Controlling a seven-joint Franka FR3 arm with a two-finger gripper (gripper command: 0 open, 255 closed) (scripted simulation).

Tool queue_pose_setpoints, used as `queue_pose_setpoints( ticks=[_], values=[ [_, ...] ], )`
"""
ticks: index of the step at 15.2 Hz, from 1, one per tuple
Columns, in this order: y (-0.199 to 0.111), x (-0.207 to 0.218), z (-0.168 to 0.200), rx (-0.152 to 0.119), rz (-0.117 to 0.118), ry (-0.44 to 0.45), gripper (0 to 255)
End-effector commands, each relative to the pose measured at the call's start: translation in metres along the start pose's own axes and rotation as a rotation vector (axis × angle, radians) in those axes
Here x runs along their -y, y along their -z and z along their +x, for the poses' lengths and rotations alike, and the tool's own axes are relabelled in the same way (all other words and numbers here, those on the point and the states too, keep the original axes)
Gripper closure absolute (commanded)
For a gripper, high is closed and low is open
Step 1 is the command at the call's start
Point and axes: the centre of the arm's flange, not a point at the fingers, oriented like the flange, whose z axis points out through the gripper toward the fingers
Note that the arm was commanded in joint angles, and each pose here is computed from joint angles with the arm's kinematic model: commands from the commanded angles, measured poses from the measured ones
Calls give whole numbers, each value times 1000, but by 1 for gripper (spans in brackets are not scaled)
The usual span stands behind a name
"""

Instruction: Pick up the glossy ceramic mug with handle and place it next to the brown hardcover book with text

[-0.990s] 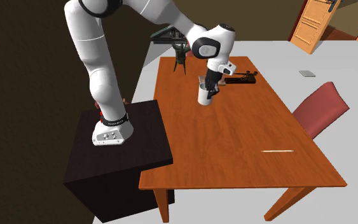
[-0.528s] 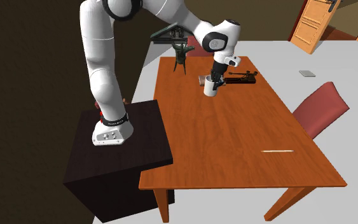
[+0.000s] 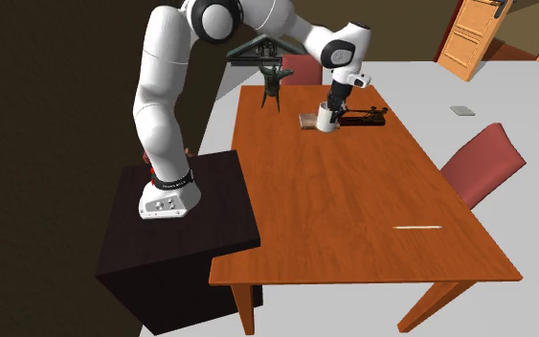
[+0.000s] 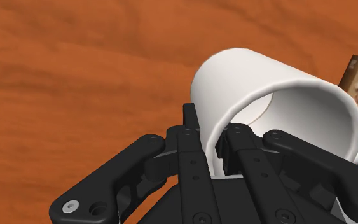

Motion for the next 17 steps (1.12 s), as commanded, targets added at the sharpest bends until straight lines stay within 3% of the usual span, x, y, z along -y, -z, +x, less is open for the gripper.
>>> queue_pose_setpoints(
  ticks=[1, 11, 17],
  values=[
    [0, 21, 15, 0, 0, 0, 255],
    [1, 115, 100, 0, 0, 0, 255],
    [-30, 113, 103, 0, 0, 0, 255]
  ],
)
